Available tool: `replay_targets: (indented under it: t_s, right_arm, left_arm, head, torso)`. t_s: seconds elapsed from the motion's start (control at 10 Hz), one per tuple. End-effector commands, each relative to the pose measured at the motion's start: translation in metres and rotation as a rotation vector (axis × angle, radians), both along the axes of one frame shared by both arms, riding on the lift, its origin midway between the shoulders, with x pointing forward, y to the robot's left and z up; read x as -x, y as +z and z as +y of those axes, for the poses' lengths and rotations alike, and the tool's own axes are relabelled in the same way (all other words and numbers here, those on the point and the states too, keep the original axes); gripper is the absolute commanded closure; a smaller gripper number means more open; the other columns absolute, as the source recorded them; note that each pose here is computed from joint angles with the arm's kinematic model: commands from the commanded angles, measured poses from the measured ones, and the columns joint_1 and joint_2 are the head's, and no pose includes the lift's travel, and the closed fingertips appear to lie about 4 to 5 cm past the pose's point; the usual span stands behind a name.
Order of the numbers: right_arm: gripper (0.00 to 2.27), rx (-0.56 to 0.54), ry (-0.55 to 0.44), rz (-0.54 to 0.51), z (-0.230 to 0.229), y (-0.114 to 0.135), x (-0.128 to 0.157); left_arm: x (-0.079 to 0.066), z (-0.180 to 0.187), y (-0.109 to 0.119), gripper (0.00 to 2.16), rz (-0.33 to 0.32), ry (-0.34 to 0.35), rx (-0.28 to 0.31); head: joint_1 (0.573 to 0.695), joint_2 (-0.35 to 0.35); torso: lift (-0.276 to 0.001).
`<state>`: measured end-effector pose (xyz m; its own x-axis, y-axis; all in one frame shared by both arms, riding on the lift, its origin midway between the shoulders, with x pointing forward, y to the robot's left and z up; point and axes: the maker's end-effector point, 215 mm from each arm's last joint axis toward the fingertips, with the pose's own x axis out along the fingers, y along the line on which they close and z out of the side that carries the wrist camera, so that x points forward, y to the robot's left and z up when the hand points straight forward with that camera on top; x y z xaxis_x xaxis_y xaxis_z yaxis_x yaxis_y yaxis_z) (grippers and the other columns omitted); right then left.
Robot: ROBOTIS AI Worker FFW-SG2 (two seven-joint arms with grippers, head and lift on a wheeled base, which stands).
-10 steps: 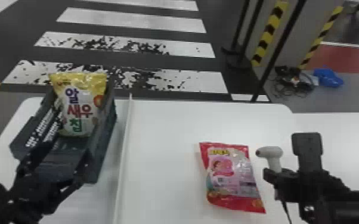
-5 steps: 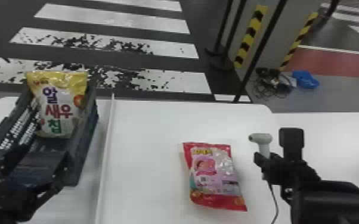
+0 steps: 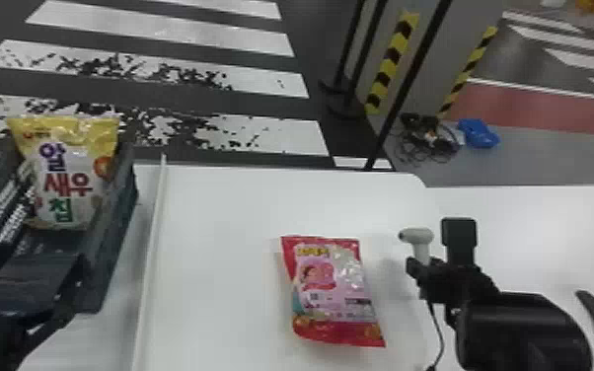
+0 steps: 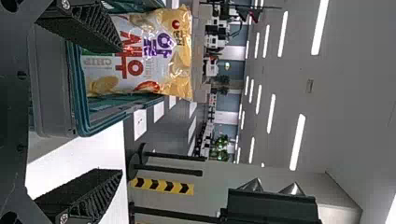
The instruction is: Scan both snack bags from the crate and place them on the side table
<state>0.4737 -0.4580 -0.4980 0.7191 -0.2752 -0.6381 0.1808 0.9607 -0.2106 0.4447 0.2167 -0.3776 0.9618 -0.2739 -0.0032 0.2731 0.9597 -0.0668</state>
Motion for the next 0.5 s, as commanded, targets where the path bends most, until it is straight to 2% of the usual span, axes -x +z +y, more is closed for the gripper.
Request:
replay_targets:
  t_s: [0.0,0.4]
  right_arm:
    - [2.26,-0.001,-0.001,0.004,-0.006,-0.013,-0.003]
    - [2.26,0.006,-0.005,0.014,-0.018,-0.030,-0.004]
  left_arm:
    - [0.000,-0.001,0.000,0.08,-0.001,-0.002,0.000]
    - [0.000,-0.003,0.001,0.08,-0.002,-0.006,0.001]
  head:
    - [0.695,-0.285]
    - [0.695,-0.300]
  torso:
    - [-0.095]
    - [-0.095]
